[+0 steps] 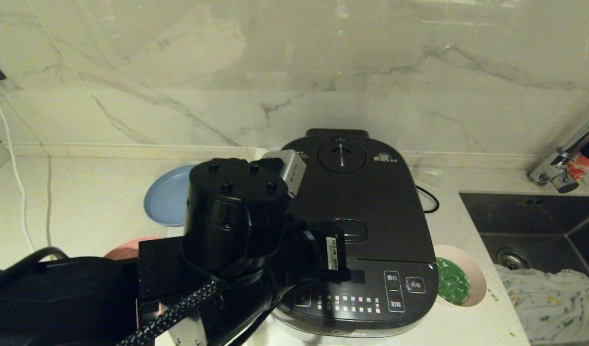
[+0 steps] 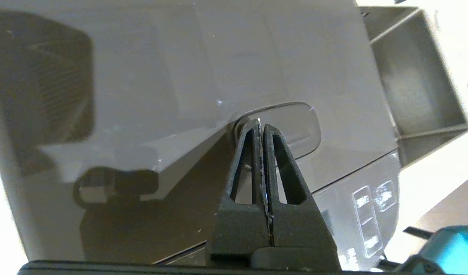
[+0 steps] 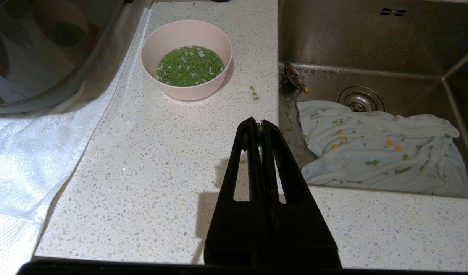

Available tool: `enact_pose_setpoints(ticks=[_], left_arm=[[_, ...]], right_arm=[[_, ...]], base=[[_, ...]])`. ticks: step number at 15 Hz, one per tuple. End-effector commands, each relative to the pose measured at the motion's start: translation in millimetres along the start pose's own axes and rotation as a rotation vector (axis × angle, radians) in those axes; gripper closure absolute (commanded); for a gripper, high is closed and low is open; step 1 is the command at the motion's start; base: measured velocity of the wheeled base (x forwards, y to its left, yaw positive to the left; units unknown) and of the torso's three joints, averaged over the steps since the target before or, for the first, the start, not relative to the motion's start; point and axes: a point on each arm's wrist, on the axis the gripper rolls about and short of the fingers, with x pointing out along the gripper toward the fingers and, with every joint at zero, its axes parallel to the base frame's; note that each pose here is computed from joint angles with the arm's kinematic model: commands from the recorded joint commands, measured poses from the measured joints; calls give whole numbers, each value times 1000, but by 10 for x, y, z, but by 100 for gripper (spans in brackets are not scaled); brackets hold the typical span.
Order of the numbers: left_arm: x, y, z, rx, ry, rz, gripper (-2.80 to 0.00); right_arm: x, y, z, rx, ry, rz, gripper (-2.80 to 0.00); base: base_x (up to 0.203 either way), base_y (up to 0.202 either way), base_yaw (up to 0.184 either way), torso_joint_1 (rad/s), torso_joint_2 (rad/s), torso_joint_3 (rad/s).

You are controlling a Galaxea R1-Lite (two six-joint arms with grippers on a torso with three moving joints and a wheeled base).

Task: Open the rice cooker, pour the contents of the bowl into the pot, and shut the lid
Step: Open the rice cooker

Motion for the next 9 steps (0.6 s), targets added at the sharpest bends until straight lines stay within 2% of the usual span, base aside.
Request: enact_pose_setpoints(ticks=[1,5,9], left_arm=[[65,12,-98,4,30,15,0],[60,-24,-8,-23,-50,-19,0],[117,-20,-52,-14,-39,-7,0]], right_arm=[[1,0,1,0,2,0,0],[1,0,1,0,2,0,0],[1,0,1,0,2,0,0]], base=[[0,0,0,0,0,0],[0,0,0,0,0,0],[0,0,0,0,0,0]])
